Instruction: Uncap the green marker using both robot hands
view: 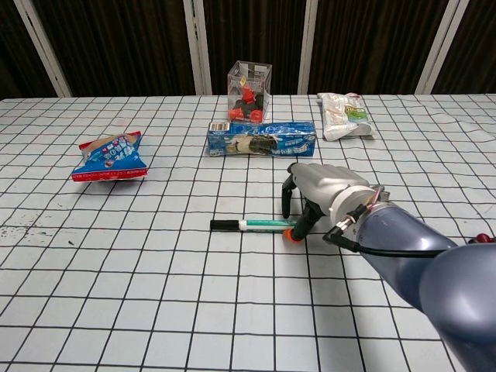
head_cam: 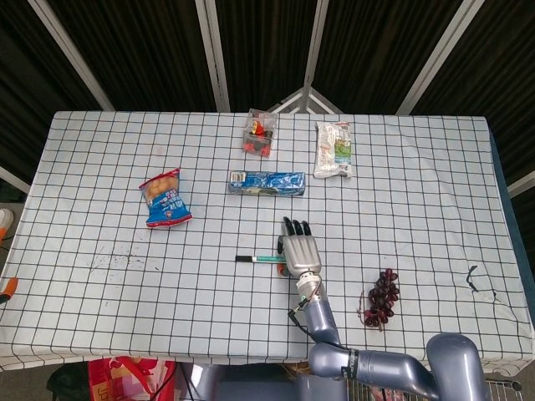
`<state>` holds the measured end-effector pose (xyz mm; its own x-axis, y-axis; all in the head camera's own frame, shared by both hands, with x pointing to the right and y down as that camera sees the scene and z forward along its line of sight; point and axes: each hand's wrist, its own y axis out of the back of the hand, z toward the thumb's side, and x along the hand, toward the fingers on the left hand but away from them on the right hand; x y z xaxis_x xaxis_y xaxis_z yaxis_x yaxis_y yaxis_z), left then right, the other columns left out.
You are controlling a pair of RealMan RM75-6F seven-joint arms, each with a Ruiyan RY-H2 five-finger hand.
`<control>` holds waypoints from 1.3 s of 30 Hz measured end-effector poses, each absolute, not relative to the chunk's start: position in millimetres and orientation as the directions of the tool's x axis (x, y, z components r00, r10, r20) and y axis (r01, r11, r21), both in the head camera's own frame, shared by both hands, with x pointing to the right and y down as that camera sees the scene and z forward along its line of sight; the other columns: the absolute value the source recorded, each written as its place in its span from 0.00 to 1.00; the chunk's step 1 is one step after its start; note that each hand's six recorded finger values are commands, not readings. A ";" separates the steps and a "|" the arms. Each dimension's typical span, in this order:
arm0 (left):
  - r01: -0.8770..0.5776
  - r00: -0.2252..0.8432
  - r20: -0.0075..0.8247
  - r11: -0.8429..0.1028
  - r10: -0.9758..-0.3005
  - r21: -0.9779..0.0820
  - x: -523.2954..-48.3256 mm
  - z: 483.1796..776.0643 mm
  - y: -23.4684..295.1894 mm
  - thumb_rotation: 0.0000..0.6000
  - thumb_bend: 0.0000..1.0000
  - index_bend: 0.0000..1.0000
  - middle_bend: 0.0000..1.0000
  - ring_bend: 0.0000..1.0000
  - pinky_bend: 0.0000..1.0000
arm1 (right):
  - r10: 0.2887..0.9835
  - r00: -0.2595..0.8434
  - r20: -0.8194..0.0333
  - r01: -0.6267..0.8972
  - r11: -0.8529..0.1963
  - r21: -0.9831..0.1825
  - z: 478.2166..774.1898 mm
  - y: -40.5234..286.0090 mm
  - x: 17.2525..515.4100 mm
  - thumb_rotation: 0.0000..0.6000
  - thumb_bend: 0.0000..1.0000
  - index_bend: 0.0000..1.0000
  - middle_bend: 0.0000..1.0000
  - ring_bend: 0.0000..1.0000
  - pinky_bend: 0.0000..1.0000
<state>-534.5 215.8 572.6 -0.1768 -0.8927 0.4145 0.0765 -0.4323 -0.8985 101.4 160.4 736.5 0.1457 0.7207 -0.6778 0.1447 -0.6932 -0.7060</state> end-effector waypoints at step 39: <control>0.076 -0.161 0.416 -0.432 -0.895 -0.899 -522.5 577.3 214.0 1.00 0.44 0.00 0.00 0.00 0.01 | 0.736 0.245 -0.631 0.283 -0.676 -0.680 716.2 159.1 105.0 1.00 0.48 0.79 0.04 0.08 0.04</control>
<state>-522.5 214.0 577.3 -0.1606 -0.8949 0.4164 0.0762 -0.4318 -0.8987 105.0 159.1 716.2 0.2447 0.7364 -0.6307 0.2828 -0.6764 -0.6801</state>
